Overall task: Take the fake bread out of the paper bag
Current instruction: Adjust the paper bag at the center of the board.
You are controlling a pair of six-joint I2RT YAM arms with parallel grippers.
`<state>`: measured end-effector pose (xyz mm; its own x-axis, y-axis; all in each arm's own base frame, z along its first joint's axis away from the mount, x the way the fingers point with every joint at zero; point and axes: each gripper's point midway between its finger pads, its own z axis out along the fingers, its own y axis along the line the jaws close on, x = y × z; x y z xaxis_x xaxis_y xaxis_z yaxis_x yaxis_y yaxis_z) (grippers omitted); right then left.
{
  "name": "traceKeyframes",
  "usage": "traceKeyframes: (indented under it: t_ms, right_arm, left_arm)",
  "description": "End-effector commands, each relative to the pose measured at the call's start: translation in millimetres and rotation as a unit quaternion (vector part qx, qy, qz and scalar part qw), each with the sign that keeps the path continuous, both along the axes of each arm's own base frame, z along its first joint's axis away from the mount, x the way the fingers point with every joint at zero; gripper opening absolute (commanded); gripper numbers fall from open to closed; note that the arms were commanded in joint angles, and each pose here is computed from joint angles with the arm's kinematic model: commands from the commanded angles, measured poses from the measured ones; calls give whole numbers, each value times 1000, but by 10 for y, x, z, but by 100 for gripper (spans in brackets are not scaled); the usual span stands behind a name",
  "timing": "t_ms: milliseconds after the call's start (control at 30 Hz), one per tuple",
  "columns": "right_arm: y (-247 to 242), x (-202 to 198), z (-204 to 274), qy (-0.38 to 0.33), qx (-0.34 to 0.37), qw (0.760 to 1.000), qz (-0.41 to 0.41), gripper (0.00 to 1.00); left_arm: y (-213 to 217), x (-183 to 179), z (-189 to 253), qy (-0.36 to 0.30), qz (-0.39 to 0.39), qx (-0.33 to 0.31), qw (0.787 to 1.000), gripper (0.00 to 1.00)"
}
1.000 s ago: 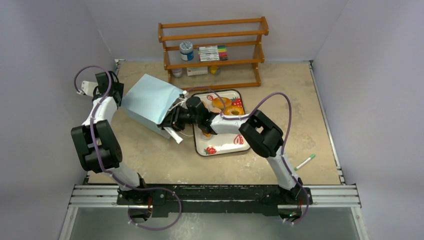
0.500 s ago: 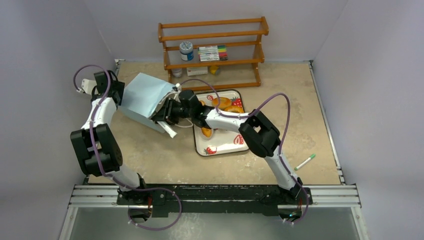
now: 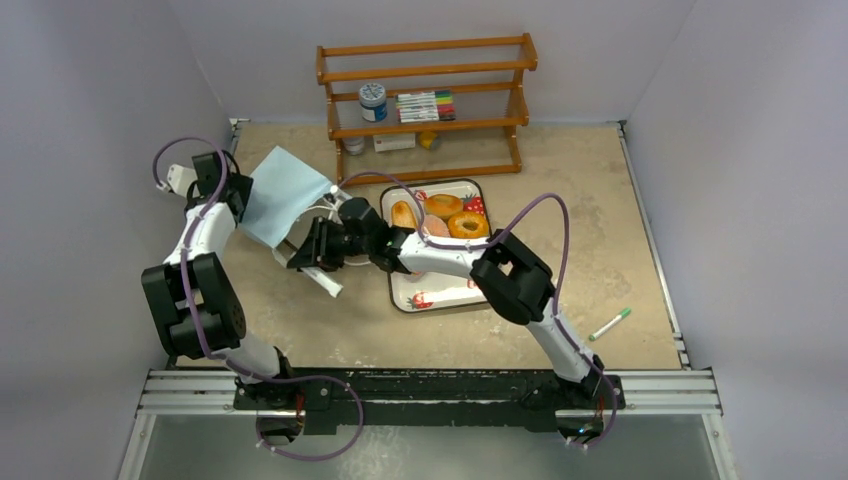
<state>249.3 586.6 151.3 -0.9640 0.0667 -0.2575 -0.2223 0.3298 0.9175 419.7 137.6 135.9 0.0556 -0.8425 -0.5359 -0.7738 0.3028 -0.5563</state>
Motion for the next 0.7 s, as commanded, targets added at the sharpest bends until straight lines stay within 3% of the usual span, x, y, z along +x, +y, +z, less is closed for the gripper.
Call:
traceKeyframes:
  t_ms: [0, 667]
  right_arm:
    - [-37, 18, 216, -16, 42, 999, 8, 37]
    - [-207, 404, -147, 11, 27, 999, -31, 37]
  left_arm:
    - [-46, -294, -316, 71, -6, 2, 997, 54]
    - [57, -334, -509, 122, -1, 3, 993, 54]
